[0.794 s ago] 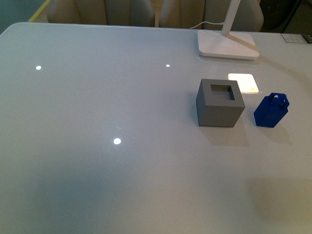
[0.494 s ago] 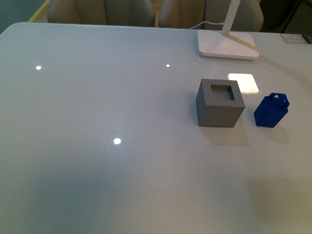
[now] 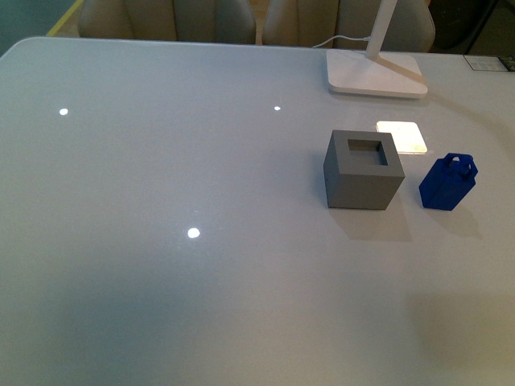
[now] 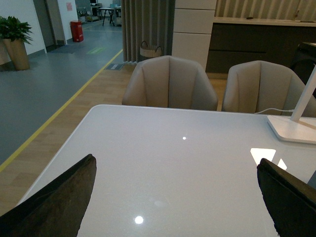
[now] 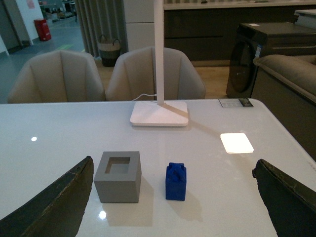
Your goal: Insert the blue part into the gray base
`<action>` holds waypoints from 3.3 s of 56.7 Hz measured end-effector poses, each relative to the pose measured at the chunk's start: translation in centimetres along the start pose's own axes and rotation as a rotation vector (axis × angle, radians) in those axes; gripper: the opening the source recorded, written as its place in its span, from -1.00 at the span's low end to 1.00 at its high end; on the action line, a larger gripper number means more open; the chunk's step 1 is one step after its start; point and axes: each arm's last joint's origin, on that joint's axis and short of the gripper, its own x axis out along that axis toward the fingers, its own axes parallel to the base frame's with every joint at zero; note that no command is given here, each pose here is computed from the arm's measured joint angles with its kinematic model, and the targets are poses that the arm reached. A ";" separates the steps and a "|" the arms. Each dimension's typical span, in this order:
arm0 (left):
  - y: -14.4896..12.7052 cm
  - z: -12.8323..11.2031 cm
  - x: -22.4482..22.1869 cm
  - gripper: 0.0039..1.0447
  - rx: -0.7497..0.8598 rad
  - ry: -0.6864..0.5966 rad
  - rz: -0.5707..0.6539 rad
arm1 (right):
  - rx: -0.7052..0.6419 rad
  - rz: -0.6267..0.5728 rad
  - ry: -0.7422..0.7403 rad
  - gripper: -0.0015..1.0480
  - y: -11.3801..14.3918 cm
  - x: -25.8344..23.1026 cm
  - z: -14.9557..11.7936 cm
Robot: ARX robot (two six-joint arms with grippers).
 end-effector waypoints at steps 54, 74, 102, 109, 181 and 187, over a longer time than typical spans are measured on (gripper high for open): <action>0.0 0.0 0.0 0.86 0.000 0.000 0.000 | 0.011 0.003 0.816 0.83 -4.3 26.4 -6.0; 0.0 0.0 0.0 0.86 0.000 0.000 0.000 | 0.094 -0.074 0.889 0.83 -3.3 30.3 -9.3; 0.0 0.0 0.0 0.86 0.000 0.000 0.000 | 0.124 -0.093 0.917 0.82 -1.8 32.7 -11.3; 0.0 0.0 0.0 0.86 0.000 0.000 0.000 | 0.123 -0.105 0.926 0.52 -1.7 32.7 -11.7; 0.0 0.0 0.0 0.86 0.000 0.000 0.000 | 0.200 0.107 0.841 -0.15 8.3 30.5 -2.3; 0.0 0.0 0.0 0.86 0.000 0.000 0.000 | 0.204 0.092 0.854 -0.15 8.3 30.9 -2.7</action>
